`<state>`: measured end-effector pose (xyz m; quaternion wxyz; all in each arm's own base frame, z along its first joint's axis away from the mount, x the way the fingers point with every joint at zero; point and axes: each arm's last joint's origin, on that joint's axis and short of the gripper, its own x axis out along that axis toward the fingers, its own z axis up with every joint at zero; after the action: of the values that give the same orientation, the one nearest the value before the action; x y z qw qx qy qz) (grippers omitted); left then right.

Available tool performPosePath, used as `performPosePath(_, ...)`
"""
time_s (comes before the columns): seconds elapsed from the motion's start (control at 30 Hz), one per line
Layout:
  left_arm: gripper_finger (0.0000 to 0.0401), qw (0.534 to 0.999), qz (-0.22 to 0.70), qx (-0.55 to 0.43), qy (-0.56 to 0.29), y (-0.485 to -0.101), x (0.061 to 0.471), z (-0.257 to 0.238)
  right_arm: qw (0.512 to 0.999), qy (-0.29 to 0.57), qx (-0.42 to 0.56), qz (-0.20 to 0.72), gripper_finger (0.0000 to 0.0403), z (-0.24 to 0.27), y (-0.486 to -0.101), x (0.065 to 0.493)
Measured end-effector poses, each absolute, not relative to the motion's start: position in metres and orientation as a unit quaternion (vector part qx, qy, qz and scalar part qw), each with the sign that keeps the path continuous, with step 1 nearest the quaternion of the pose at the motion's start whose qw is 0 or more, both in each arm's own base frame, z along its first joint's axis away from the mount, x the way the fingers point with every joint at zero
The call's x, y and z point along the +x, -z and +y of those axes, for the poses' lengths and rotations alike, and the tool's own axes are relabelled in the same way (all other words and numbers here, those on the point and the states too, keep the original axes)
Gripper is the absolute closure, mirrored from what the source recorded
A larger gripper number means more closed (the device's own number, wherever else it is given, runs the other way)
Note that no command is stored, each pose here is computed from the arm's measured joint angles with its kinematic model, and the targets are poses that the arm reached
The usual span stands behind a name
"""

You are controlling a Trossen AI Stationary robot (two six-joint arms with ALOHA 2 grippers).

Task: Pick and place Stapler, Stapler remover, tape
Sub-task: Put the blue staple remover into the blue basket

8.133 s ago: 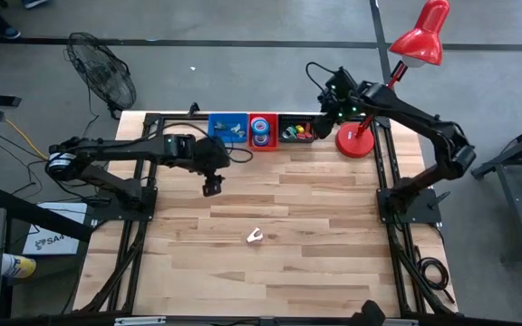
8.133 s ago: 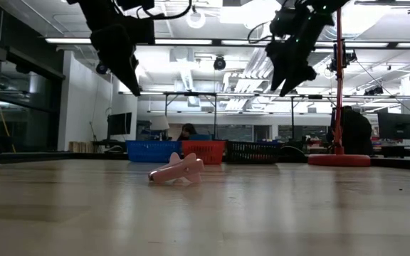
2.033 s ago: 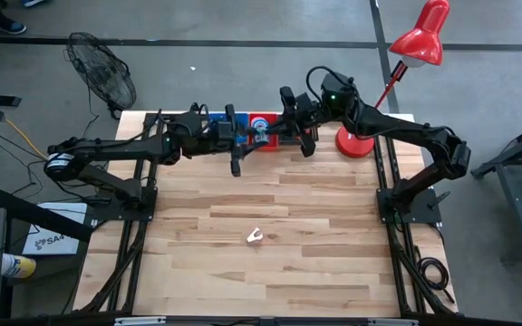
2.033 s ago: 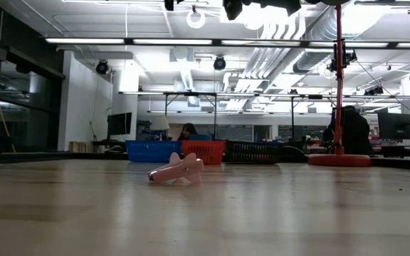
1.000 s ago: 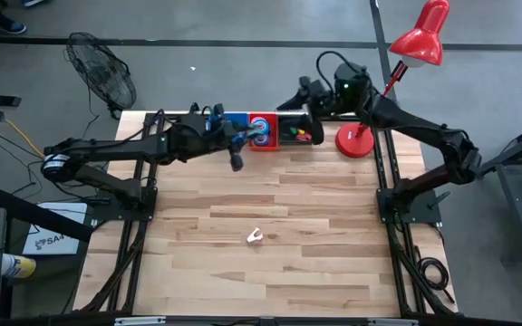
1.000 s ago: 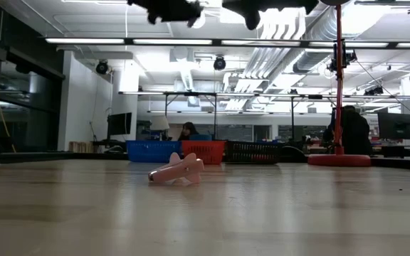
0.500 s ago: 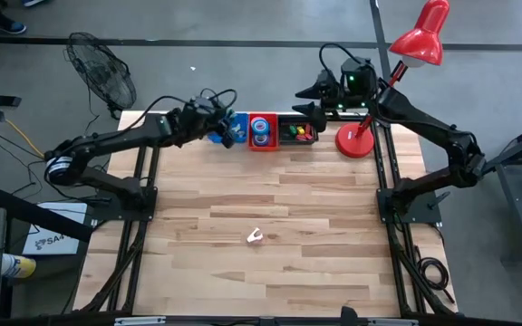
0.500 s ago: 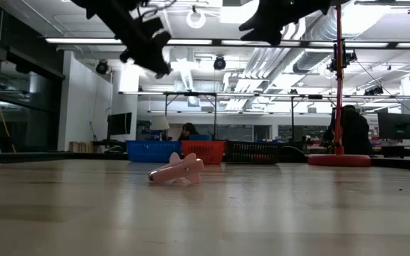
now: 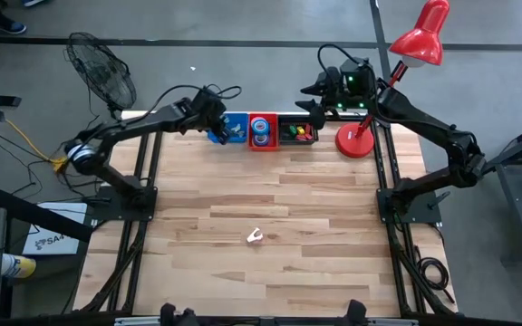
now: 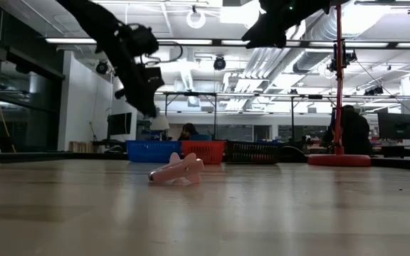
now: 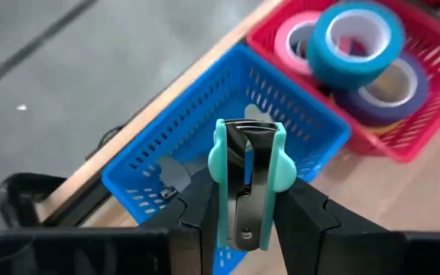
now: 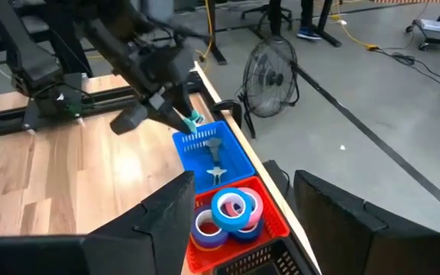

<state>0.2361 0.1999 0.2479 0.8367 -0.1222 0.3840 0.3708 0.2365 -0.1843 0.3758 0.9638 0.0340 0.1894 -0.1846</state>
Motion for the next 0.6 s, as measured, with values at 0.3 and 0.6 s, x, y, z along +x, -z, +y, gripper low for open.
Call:
performPosePath(0.3,0.0308,0.84,0.435,-0.103,-0.308,-0.216,0.229,0.231,0.961,0.193,0.044,0.194,0.0187,-0.188,-0.375,0.233)
performPosePath(0.6,0.0308,0.865,0.448,-0.049,-0.219,-0.198,0.22,0.254,0.959,0.191,0.05,0.203,0.0187,-0.187,-0.373,0.232)
